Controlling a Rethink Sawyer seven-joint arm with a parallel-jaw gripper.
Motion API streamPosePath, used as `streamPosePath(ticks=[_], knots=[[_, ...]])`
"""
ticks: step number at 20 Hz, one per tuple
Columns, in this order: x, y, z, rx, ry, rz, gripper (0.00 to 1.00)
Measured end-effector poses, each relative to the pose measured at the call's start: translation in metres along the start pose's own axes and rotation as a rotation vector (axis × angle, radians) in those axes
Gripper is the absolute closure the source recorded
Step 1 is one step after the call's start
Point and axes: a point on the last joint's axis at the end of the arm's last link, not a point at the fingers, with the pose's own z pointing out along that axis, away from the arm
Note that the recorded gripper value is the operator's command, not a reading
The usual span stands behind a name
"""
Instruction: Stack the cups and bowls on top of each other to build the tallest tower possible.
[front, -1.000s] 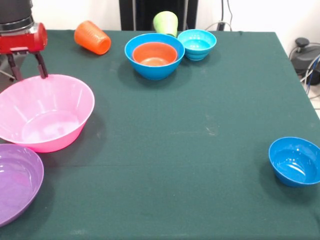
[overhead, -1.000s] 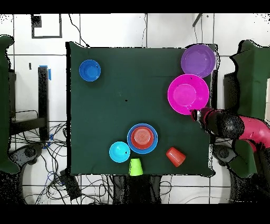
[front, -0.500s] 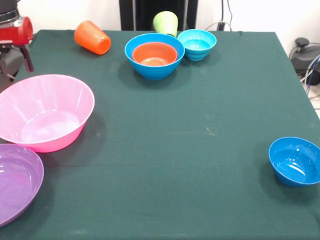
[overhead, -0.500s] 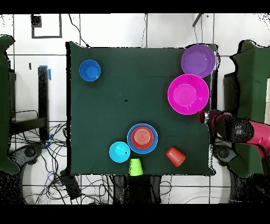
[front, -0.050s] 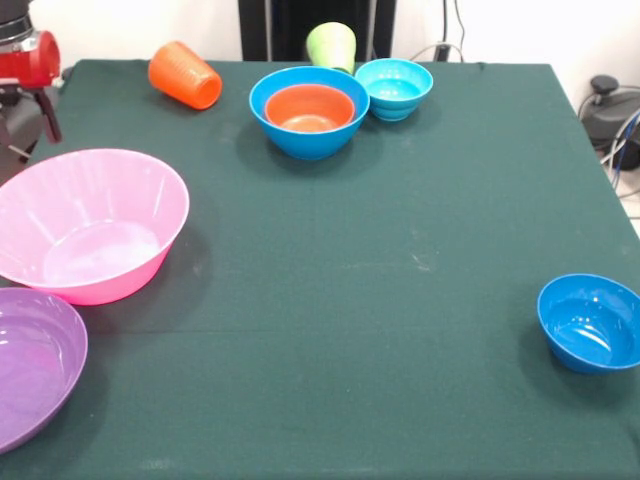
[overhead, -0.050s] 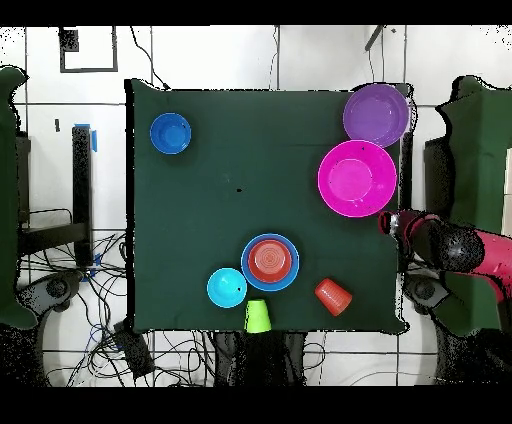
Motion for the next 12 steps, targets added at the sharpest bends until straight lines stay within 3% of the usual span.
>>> streamPosePath(ticks=[12], knots=[[0.015, 0.007, 0.027, -0.029, 0.009, -0.008, 0.0]])
